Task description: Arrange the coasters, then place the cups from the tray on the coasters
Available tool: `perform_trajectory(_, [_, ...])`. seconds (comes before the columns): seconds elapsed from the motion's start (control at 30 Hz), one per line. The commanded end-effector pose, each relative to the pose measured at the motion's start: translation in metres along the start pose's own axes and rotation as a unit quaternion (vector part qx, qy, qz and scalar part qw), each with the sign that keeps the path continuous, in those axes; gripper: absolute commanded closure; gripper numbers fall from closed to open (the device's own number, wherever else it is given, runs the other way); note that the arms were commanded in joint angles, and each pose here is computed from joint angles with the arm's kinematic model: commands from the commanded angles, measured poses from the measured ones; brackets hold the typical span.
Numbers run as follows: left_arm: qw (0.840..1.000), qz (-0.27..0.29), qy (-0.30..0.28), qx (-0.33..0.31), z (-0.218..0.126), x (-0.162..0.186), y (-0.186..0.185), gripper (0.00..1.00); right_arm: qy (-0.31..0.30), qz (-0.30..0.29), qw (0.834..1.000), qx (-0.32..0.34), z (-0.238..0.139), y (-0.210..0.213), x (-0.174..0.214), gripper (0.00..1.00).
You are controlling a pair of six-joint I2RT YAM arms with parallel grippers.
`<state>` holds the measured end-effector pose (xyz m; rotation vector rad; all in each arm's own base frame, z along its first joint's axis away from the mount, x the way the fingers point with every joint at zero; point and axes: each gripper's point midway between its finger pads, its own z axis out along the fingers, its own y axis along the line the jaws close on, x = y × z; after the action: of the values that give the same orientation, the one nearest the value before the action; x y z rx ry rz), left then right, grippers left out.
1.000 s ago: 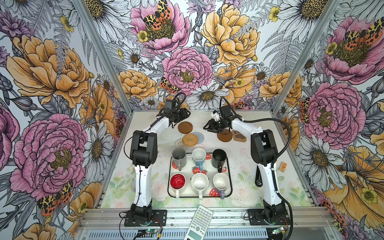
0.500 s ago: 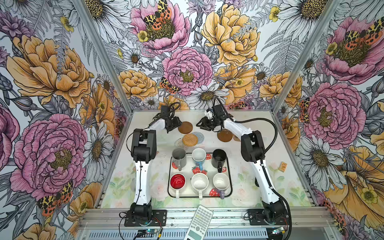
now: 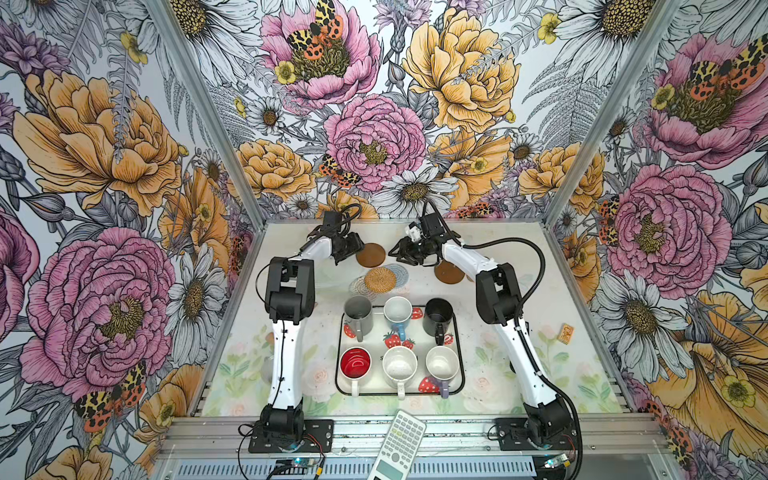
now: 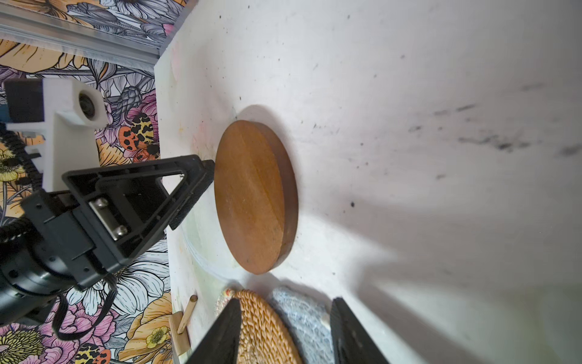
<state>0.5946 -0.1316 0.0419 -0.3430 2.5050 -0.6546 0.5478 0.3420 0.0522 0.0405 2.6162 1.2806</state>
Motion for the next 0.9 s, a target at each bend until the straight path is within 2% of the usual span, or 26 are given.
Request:
perform_trajectory(0.0, [0.999,0.008,0.03,0.009,0.021,0.02,-0.004,0.4,0.009,0.002,1.0,-0.009,0.008,0.0,0.004,0.52])
perform_trajectory(0.37, [0.996,0.042,0.061,0.041,0.043,0.052,-0.053,0.45,0.006,0.001,1.0,0.01,-0.002,-0.01,0.007,0.59])
perform_trajectory(0.87, [0.987,0.069,0.098,0.106,0.064,0.094,-0.126,0.47,-0.019,-0.001,0.998,0.067,-0.059,-0.038,0.013,0.62])
